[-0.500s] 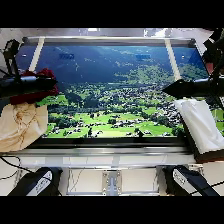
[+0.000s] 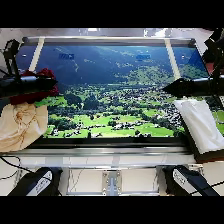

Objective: Fold the shirts.

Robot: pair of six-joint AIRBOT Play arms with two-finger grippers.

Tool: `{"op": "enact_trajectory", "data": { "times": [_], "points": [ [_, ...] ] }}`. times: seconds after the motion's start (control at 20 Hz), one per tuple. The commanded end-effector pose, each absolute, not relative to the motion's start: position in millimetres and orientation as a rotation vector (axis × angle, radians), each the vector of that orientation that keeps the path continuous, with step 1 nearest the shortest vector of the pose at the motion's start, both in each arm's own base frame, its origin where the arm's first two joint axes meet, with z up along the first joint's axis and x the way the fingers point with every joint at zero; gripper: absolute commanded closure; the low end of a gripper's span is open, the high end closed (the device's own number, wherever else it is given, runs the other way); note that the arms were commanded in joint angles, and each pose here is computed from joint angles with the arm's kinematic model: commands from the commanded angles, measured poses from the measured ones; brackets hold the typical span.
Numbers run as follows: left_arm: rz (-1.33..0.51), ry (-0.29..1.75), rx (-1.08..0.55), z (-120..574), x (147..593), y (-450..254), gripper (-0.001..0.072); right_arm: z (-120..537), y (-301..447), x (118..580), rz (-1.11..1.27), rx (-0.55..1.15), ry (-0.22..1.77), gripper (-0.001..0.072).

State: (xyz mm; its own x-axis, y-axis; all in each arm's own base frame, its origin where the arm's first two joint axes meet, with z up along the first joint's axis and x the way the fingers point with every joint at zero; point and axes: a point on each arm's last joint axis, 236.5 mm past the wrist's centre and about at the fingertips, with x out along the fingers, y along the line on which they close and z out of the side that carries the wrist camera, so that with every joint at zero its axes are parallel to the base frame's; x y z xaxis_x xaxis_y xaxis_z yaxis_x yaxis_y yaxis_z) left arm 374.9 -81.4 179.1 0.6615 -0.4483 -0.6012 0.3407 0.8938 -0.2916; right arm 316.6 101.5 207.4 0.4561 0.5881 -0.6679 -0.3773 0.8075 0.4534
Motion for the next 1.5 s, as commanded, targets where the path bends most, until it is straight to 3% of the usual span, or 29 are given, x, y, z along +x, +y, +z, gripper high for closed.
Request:
{"op": "enact_trajectory", "data": {
  "times": [0.0, 0.25, 0.4, 0.45, 0.55, 0.75, 1.05, 1.25, 1.3, 1.4, 1.45],
  "points": [
    [-0.448, 0.721, -0.158, 178.8, 375.0, -81.3, 0.0690, 208.8, 101.5, 318.4, 0.599, 0.257, 0.912, 0.0237],
    [-0.414, 0.712, -0.142, 175.1, 384.0, -72.7, 0.0671, 209.4, 100.2, 320.8, 0.591, 0.256, 0.903, 0.0236],
    [-0.122, 0.693, -0.114, 157.9, 417.4, 1.6, 0.0241, 211.4, 98.9, 324.9, 0.581, 0.258, 0.886, 0.0237],
    [0.011, 0.672, -0.197, 153.3, 429.1, 34.7, 0.0194, 211.6, 98.8, 325.4, 0.580, 0.258, 0.884, 0.0237],
    [0.167, 0.668, -0.412, 129.8, 443.8, 80.9, 0.0194, 212.5, 97.5, 328.1, 0.572, 0.257, 0.873, 0.0237],
    [0.222, 0.779, -0.816, 46.9, 465.7, 106.2, 0.0193, 220.9, 92.8, 342.8, 0.538, 0.266, 0.807, 0.0237],
    [0.343, 0.761, -0.952, -29.5, 493.4, 140.9, 0.0193, 225.6, 89.6, 351.5, 0.517, 0.271, 0.770, 0.0237],
    [0.398, 0.685, -1.033, -44.6, 508.8, 154.9, 0.0224, 225.6, 89.5, 351.7, 0.517, 0.271, 0.770, 0.0237],
    [0.401, 0.691, -1.038, -48.6, 509.1, 154.8, 0.0286, 225.6, 89.6, 351.7, 0.517, 0.272, 0.770, 0.0237],
    [0.398, 0.693, -1.035, -48.5, 509.0, 154.4, 0.0686, 225.6, 89.6, 351.6, 0.516, 0.275, 0.771, 0.0237],
    [0.393, 0.685, -1.029, -43.6, 509.4, 154.6, 0.0692, 225.6, 89.7, 351.5, 0.516, 0.276, 0.772, 0.0237]
  ]
}}
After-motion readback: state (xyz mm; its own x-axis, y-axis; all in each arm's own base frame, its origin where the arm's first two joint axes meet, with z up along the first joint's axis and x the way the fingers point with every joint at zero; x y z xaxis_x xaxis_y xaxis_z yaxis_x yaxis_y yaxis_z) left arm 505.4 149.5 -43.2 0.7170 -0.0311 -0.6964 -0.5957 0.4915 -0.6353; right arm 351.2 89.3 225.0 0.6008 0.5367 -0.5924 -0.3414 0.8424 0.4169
